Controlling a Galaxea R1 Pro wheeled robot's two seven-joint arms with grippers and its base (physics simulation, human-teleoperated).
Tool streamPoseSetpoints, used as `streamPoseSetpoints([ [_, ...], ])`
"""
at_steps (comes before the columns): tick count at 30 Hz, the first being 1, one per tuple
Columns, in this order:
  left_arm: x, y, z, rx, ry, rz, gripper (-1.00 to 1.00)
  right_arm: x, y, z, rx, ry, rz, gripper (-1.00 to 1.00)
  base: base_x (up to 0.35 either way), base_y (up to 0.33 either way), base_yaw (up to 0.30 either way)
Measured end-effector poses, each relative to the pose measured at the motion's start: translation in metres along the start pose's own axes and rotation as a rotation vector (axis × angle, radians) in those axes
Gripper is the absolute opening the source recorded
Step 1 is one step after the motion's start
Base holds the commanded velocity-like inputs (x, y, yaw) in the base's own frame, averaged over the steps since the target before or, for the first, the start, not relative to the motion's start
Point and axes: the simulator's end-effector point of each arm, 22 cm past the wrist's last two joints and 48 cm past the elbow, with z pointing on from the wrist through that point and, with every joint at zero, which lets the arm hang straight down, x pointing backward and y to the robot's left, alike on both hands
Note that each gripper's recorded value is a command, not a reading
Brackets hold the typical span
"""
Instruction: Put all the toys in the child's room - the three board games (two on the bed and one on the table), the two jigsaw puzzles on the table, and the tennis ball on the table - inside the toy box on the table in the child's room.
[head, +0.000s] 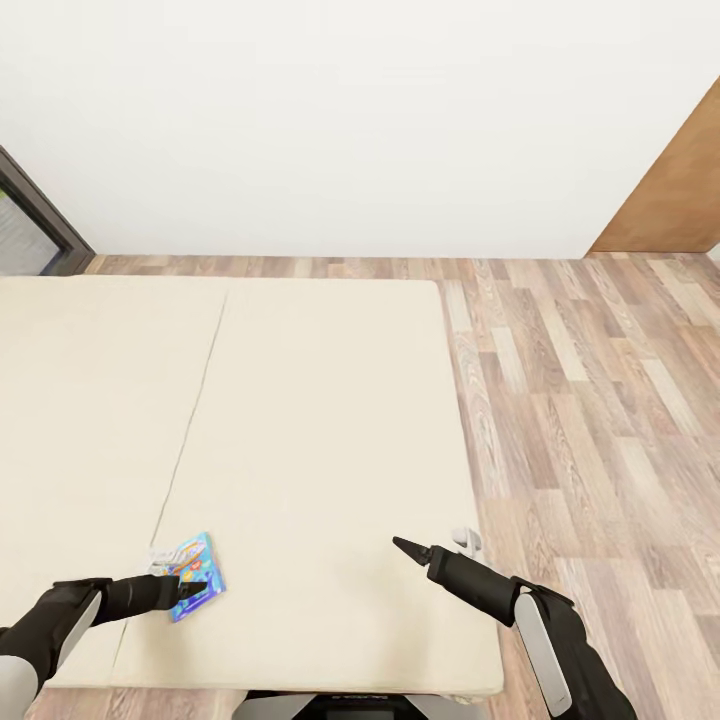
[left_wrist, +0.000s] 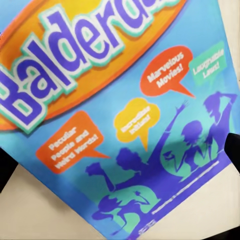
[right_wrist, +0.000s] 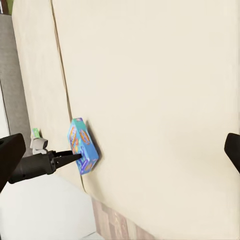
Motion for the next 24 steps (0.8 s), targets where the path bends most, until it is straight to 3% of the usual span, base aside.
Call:
streamPoseSetpoints([
  [18, -0.0029, -0.0048, 0.0021, 0.010, -0.012, 0.001, 1.00, 0.0000, 0.0000, -0.0001, 0.000, 0.000, -0.001, 1.00, 0.001, -0.089, 0.000],
  [24, 0.0004, -0.0064, 0.0018, 0.018, 0.005, -0.024, 1.00, -0.0002, -0.0003, -0.0001, 0.001, 0.000, 0.000, 1.00, 0.000, -0.003, 0.000],
])
